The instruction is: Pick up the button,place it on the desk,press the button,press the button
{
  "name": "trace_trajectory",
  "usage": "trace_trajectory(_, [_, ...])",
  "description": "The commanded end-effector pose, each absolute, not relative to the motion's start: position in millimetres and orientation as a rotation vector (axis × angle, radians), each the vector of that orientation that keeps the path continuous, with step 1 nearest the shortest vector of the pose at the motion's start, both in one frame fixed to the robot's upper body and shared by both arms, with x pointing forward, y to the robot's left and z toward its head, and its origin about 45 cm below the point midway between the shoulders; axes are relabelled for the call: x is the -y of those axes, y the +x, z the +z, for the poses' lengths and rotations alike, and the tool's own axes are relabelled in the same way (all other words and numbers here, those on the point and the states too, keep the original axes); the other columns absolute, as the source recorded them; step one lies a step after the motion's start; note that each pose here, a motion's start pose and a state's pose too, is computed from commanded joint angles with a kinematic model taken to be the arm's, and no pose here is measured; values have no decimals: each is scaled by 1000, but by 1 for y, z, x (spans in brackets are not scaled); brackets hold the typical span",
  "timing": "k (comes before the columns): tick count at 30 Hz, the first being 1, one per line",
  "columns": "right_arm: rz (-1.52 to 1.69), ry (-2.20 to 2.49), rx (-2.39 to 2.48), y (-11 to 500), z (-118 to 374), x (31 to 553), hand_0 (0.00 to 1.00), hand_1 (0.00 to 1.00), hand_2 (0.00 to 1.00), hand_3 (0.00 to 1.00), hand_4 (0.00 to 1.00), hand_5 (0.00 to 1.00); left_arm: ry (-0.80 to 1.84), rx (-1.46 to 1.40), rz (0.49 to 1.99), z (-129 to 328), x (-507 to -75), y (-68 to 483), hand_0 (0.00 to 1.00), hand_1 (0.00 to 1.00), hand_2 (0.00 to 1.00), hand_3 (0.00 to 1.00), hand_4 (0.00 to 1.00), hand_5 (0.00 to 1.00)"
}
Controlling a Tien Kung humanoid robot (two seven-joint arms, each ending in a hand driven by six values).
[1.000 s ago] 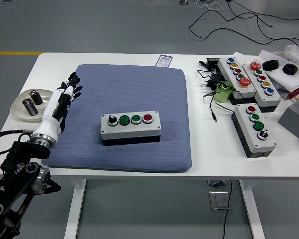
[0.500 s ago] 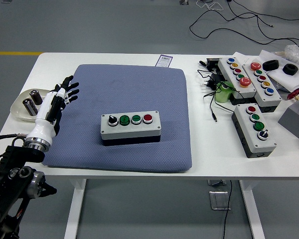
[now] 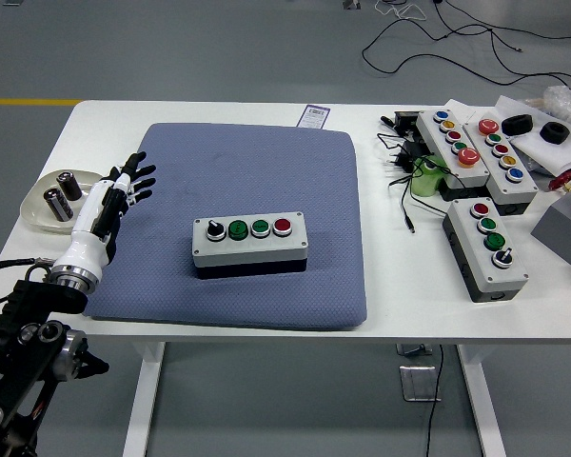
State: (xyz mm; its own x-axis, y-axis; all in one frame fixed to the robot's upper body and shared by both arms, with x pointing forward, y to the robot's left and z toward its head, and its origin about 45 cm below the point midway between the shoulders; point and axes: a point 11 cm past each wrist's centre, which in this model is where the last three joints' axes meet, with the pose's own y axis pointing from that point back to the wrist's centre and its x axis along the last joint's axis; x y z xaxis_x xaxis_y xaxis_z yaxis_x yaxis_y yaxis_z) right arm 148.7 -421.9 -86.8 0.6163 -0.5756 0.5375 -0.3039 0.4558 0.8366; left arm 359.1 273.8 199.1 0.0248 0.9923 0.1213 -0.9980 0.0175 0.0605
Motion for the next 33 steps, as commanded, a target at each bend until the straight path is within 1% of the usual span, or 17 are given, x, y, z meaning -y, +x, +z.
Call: trace_trajectory(33, [-210,1132,956,150,-87,419,673,658,674,624,310,173,207,36,1519,188,-274,356,763,809,835,881,740,998])
